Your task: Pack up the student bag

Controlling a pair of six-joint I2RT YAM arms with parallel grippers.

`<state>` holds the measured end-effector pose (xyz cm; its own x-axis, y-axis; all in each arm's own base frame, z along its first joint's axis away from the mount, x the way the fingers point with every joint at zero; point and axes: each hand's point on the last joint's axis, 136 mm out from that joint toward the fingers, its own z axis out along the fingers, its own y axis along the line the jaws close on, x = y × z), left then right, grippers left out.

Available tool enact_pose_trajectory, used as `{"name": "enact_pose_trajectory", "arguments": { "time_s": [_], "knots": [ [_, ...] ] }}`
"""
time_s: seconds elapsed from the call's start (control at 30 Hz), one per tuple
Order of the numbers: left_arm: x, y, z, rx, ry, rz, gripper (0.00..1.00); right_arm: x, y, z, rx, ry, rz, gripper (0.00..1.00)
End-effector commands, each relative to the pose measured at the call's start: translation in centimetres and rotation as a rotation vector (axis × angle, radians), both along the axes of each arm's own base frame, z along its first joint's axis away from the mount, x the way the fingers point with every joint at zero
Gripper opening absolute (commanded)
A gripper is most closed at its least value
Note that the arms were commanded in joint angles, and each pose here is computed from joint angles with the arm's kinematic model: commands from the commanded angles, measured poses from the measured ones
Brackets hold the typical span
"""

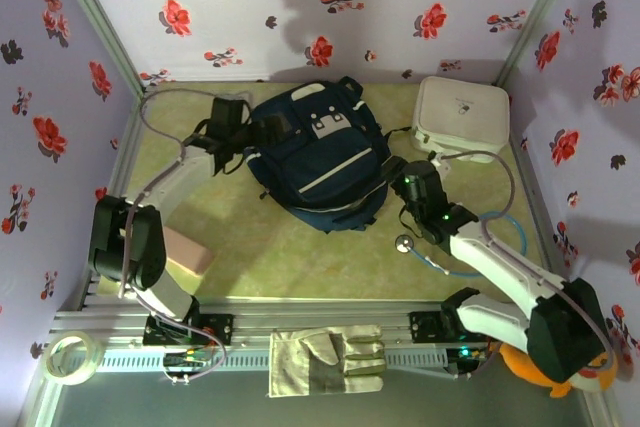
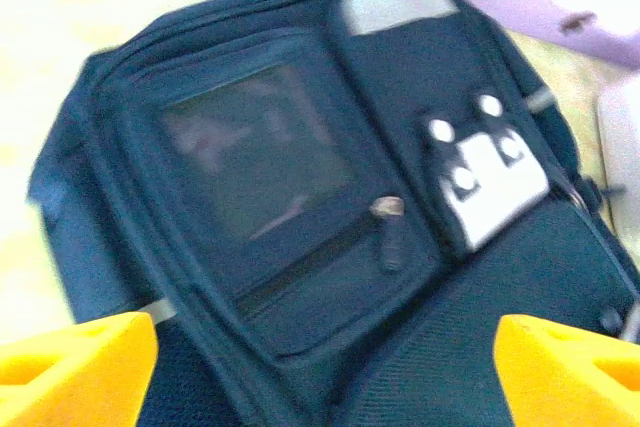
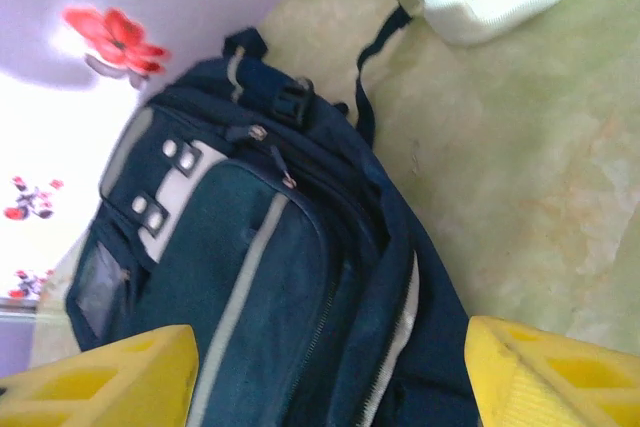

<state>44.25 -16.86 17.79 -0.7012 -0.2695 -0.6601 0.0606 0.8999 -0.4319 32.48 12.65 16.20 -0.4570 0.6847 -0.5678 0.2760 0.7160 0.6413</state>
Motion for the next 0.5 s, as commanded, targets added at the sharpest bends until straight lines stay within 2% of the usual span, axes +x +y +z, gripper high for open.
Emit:
{"name": "enact_pose_trajectory", "arguments": {
  "time_s": [0.0,0.1,0.3,0.4,0.47],
  "knots": [
    [-0.2,1.1,-2.1,-0.212,0.107,0.065,0.79,0.4,1.1,-0.9,-0.014,0.044,0.049,0.72],
    [-0.5,2.6,-5.3,-0.274,0.191,0.116,0.69,0.7,2.0,-2.1,-0.007,0.090,0.081,0.72],
    [-1.4,5.0,-10.2,-0.275,0.285,0.187,0.52,0.8,3.2,-4.6,0.008,0.164,0.111,0.71],
    [-1.5,4.6,-11.3,-0.293,0.309,0.168,0.46,0.9,3.8,-5.4,0.024,0.186,0.120,0.70],
    [-1.4,4.5,-11.9,-0.296,0.320,0.164,0.46,0.9,4.2,-5.6,0.035,0.190,0.134,0.69]
  ]
}}
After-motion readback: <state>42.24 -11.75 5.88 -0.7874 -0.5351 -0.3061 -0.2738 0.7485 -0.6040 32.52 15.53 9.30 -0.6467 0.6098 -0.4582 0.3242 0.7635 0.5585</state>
